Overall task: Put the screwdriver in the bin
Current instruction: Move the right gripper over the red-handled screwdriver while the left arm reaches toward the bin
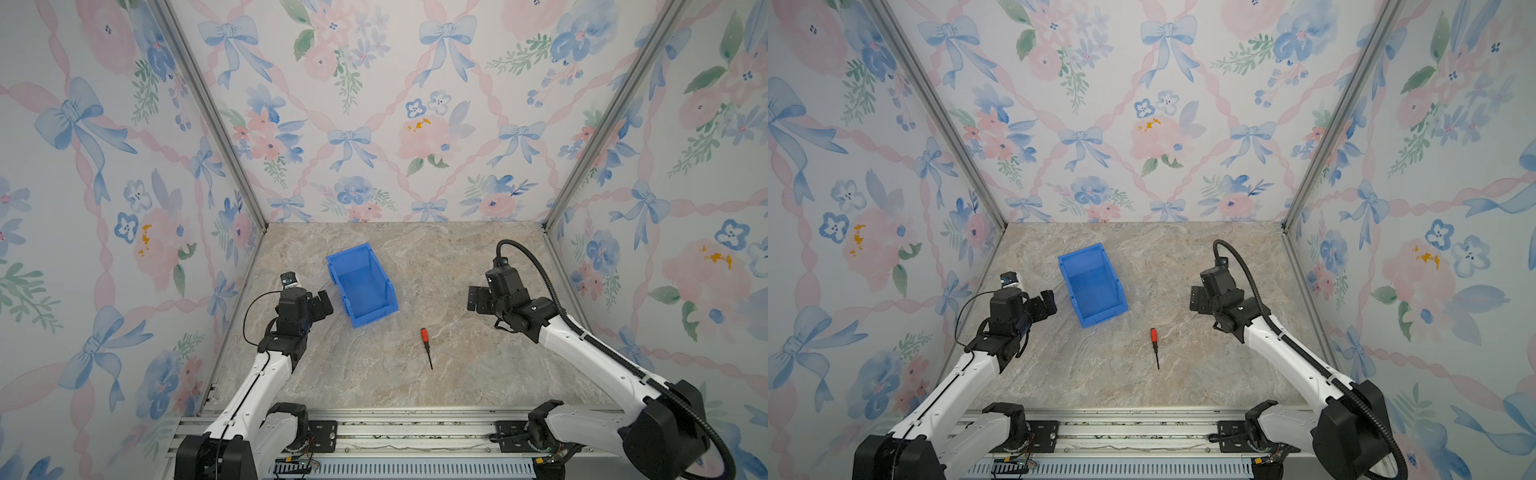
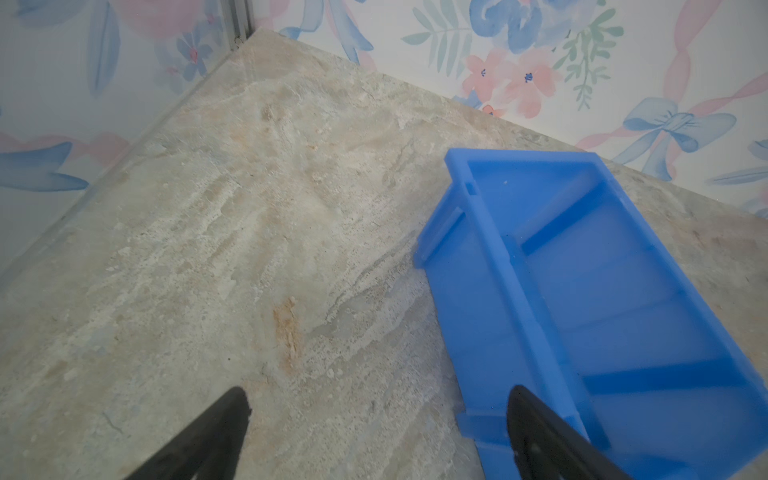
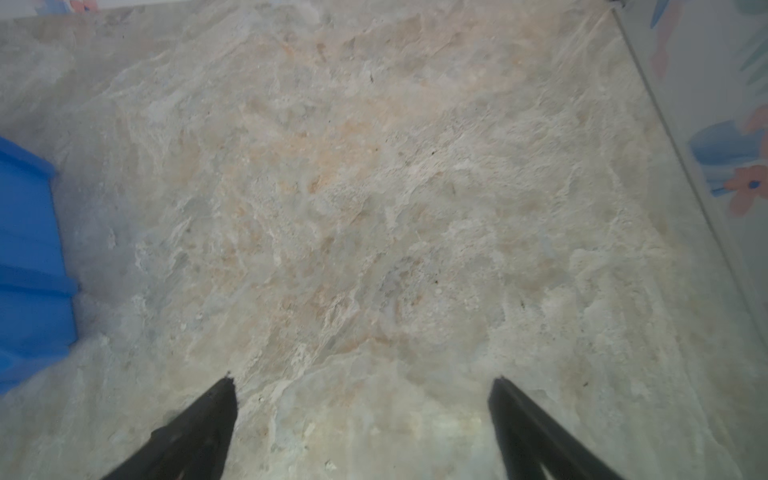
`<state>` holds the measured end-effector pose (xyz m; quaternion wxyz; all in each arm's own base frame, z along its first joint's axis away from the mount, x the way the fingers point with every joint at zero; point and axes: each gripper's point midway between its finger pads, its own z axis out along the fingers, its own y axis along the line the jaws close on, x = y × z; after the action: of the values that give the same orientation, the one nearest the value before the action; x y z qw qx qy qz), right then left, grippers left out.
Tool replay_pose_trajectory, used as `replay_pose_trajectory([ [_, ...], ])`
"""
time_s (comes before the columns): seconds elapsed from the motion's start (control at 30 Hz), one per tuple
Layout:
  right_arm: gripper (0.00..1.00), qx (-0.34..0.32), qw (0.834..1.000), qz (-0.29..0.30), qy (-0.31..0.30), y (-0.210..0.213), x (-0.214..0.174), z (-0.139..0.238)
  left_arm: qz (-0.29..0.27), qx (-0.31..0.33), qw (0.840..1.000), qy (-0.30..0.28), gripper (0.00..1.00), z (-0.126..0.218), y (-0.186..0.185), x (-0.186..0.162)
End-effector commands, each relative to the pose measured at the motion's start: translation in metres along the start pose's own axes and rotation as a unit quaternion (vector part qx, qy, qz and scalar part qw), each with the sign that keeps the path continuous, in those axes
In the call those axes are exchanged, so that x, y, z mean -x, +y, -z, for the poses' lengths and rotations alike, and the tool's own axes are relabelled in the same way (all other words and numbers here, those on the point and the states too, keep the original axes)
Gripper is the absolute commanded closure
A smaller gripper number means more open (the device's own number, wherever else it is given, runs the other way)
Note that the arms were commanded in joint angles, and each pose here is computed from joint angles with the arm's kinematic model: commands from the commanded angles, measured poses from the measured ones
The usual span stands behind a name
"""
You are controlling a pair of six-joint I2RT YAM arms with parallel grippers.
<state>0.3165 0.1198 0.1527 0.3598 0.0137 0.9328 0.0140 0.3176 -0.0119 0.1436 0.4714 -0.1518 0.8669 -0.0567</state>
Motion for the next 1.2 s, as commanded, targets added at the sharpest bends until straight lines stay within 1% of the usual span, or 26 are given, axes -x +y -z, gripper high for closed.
replay_pose_trajectory([
  [0.0, 0.03, 0.021, 0.998, -0.001, 0.061, 0.026, -0.026, -0.007, 0.022, -0.024, 0.997, 0.076, 0.02, 0.011, -0.008, -0.038],
  [0.1, 0.03, 0.034, 0.995, 0.025, 0.092, 0.054, -0.039, -0.018, 0.032, -0.051, 0.993, 0.097, 0.03, 0.02, -0.019, -0.053],
  [0.2, 0.03, 0.053, 0.992, 0.045, 0.109, 0.079, -0.049, -0.028, 0.039, -0.083, 0.99, 0.108, 0.02, 0.031, -0.033, -0.061],
  [0.37, 0.0, 0.072, 0.986, 0.065, 0.138, 0.108, -0.065, -0.044, 0.043, -0.145, 0.98, 0.132, 0.03, 0.047, -0.061, -0.072],
  [0.43, 0.02, 0.081, 0.984, 0.073, 0.144, 0.118, -0.069, -0.047, 0.041, -0.171, 0.974, 0.139, 0.02, 0.054, -0.072, -0.075],
  [0.53, 0.09, 0.089, 0.98, 0.078, 0.161, 0.128, -0.081, -0.056, 0.021, -0.234, 0.96, 0.156, 0.03, 0.07, -0.098, -0.077],
  [0.6, 0.11, 0.097, 0.978, 0.08, 0.168, 0.133, -0.087, -0.058, -0.005, -0.28, 0.946, 0.166, 0.02, 0.084, -0.117, -0.078],
  [0.67, 0.14, 0.105, 0.975, 0.086, 0.174, 0.139, -0.093, -0.059, -0.024, -0.307, 0.936, 0.171, 0.03, 0.094, -0.13, -0.081],
  [0.73, 0.17, 0.11, 0.973, 0.09, 0.181, 0.142, -0.099, -0.06, -0.033, -0.319, 0.931, 0.176, 0.03, 0.099, -0.135, -0.085],
  [0.8, 0.22, 0.115, 0.971, 0.092, 0.188, 0.145, -0.106, -0.061, -0.035, -0.318, 0.93, 0.181, 0.03, 0.099, -0.135, -0.09],
  [1.07, 0.39, 0.122, 0.965, 0.104, 0.208, 0.148, -0.125, -0.065, -0.036, -0.306, 0.934, 0.183, 0.03, 0.096, -0.133, -0.098],
  [1.17, 0.44, 0.118, 0.965, 0.103, 0.209, 0.145, -0.129, -0.066, -0.038, -0.304, 0.934, 0.184, 0.02, 0.096, -0.133, -0.101],
])
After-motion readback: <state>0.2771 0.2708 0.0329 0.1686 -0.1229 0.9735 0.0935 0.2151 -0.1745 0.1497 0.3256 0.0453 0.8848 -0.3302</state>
